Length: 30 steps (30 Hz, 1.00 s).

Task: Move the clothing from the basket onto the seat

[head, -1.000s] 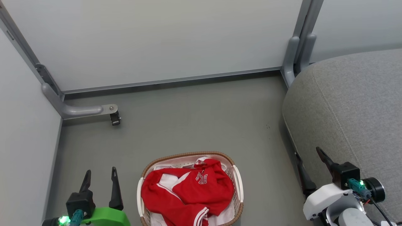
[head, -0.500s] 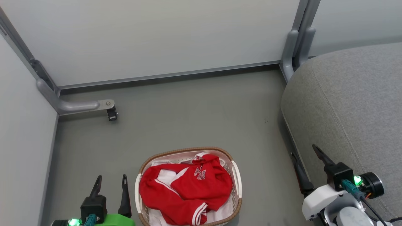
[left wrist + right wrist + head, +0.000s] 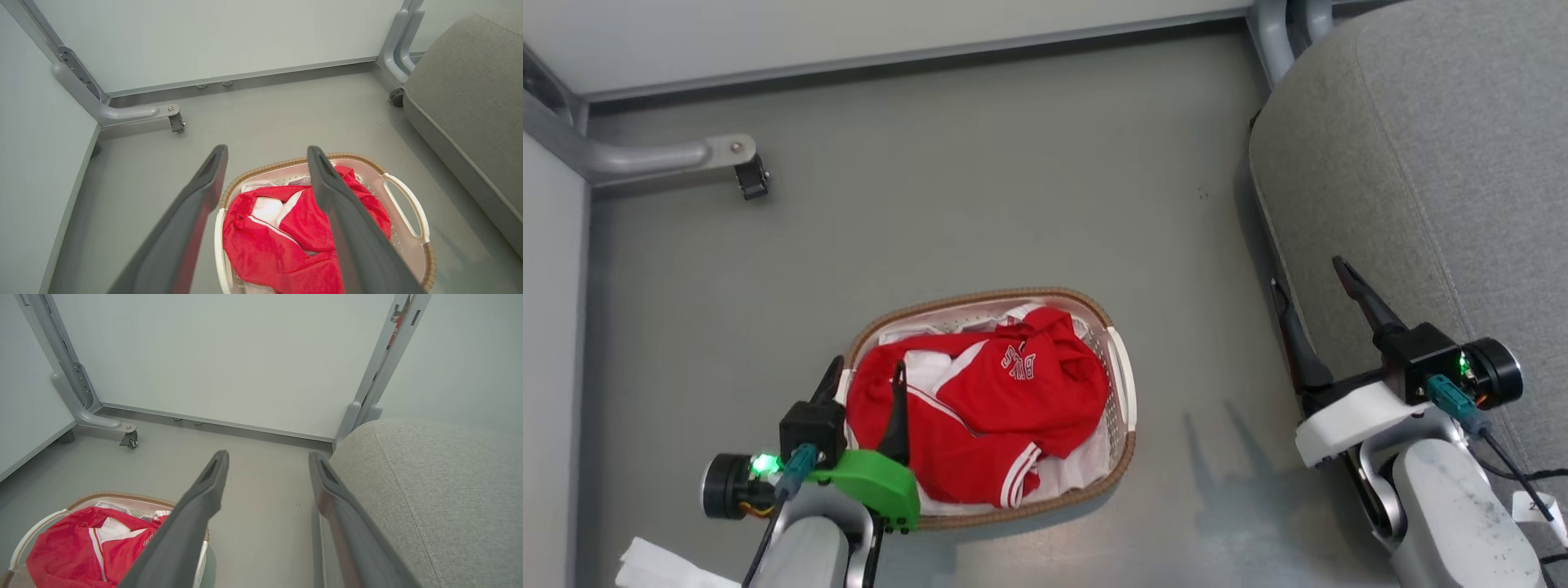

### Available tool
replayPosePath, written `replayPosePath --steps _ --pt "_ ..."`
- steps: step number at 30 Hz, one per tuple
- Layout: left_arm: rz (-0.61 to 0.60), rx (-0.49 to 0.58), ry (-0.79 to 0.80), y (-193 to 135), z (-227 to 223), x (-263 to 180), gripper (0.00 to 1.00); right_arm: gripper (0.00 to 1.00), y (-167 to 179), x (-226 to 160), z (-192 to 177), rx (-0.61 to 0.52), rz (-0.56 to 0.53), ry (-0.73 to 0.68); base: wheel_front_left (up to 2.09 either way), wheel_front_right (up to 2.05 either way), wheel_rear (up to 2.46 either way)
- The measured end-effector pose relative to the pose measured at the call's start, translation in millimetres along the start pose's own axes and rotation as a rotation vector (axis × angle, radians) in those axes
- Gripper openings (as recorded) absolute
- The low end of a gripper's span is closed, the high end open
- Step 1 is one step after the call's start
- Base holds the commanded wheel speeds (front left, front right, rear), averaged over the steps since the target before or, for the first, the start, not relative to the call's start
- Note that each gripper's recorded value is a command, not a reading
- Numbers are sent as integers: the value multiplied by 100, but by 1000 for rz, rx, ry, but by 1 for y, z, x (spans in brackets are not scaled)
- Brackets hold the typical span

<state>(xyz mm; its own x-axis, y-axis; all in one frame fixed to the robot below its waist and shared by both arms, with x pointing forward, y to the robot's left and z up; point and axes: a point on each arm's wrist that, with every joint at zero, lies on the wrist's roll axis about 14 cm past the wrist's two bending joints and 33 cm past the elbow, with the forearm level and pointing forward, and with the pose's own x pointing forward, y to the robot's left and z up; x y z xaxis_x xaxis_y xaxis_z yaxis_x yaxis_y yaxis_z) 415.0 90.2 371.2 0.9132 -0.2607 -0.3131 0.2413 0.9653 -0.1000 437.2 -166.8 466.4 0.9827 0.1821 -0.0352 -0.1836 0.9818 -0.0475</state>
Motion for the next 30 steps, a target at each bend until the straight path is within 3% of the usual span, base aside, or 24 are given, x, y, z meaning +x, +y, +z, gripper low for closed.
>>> replayPosePath --steps 17,30 --pt "-270 -74 295 -64 -100 97 100 100 -13 56 -46 8 10 44 0 0 0" --pt "-371 -153 509 -103 -182 125 100 100 -33 54 -104 -2 -39 172 0 0 0"
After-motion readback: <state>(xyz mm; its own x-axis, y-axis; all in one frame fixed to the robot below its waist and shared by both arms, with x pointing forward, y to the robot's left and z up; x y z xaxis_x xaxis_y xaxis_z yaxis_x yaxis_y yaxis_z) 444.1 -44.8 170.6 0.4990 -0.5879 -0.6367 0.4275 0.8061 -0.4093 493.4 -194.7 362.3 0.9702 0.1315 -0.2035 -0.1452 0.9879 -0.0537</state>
